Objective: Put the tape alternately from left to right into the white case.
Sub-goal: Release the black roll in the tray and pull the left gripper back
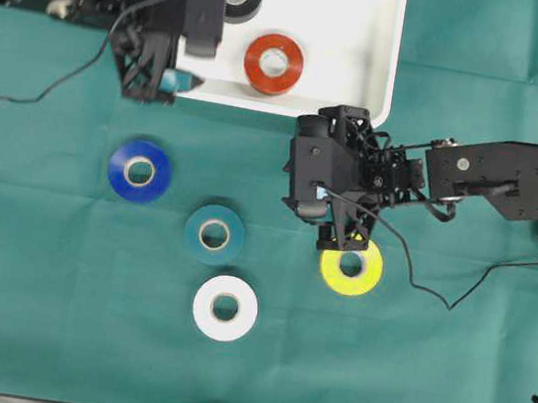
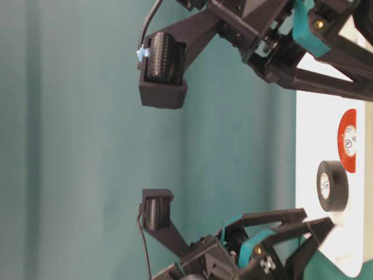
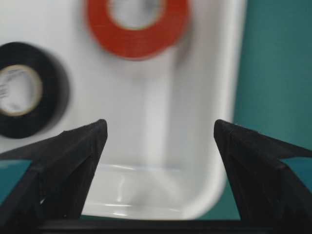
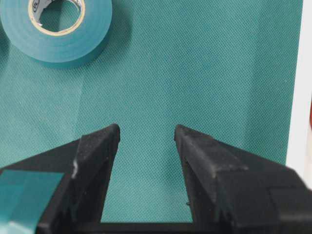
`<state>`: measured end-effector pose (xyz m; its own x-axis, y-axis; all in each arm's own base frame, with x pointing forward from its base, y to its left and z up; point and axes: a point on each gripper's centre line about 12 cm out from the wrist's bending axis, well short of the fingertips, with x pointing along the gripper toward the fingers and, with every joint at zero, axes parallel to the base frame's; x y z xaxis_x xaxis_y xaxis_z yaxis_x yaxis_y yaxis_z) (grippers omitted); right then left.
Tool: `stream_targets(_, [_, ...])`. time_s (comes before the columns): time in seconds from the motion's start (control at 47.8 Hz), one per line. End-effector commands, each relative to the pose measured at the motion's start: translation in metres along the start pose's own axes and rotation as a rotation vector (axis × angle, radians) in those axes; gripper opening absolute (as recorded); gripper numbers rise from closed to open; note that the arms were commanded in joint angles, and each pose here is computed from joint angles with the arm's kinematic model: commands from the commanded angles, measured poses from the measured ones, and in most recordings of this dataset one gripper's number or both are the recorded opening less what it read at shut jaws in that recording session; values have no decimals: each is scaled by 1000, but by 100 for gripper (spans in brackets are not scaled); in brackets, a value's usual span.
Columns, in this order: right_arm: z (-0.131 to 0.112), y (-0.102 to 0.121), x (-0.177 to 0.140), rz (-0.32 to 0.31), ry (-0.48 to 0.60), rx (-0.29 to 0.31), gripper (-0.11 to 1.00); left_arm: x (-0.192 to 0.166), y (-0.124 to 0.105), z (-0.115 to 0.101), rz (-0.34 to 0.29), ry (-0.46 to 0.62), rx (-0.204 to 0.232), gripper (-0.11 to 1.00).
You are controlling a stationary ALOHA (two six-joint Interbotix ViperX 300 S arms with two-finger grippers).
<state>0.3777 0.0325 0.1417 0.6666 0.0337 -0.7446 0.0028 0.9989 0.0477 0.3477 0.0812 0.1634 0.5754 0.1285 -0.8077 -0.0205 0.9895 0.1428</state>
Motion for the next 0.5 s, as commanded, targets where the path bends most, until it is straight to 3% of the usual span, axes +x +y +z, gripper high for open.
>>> stream_targets(0.0, [15,2,-10,8,-53,0,59,-12,-11,8,-14,-30,24,68])
stream_targets(0.23, [15,2,-11,9,-56,16,59,-19,-39,1,-68,-2,76,68])
stream_targets(0.481, [14,2,-10,9,-51,42,59,-20,-57,-6,-104,38,60,68])
